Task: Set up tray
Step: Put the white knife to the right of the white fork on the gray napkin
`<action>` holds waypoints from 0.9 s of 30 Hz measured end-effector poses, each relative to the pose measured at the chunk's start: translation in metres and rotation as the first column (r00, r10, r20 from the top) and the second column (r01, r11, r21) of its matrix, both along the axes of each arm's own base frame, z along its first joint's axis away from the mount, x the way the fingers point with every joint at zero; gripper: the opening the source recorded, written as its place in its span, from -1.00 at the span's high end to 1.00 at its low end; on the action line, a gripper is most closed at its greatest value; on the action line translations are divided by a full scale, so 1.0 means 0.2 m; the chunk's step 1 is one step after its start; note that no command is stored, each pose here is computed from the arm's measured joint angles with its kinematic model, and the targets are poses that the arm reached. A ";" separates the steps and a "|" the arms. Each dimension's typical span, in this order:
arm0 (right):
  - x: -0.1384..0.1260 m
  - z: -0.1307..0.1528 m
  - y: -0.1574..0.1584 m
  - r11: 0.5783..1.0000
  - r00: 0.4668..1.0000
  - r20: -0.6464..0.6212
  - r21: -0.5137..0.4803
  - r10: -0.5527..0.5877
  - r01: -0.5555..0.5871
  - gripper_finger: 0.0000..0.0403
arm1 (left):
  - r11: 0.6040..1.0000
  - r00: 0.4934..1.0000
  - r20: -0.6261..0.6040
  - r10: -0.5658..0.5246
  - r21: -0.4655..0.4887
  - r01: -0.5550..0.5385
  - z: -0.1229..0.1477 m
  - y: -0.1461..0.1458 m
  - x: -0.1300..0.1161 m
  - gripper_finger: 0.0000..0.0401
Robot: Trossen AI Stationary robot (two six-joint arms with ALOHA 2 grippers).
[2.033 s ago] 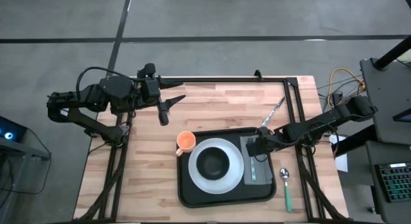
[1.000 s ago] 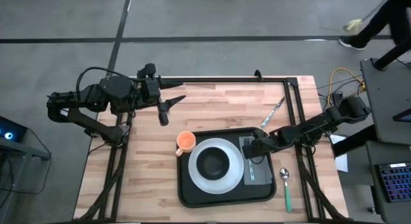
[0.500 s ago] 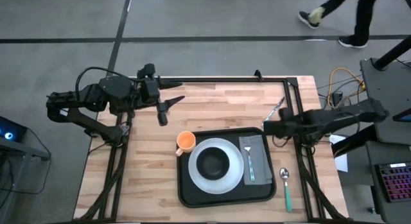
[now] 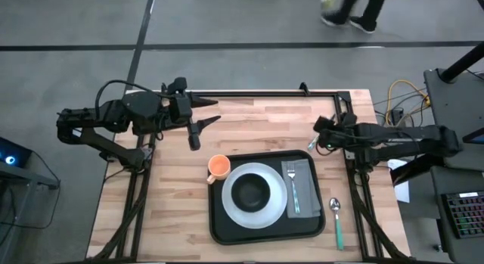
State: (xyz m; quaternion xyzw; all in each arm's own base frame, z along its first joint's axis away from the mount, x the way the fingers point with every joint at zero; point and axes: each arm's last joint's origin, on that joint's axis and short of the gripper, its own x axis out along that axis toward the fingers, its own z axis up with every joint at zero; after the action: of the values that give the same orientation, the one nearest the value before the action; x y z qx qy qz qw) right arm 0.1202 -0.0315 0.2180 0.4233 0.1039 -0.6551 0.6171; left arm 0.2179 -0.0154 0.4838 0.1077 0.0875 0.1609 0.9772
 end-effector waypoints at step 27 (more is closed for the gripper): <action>0.20 -0.44 -0.28 0.942 0.966 -0.090 0.213 -0.243 0.257 0.30 | 1.000 1.000 -0.001 -0.003 -0.027 0.003 -0.01 0.00 0.00 0.15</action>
State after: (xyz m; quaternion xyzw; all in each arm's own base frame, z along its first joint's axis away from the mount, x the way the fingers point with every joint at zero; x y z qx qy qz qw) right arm 0.1592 -0.0870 0.1303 0.4790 0.1415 -0.7253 0.4738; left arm 0.2182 -0.0156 0.4821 0.0946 0.0903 0.1582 0.9787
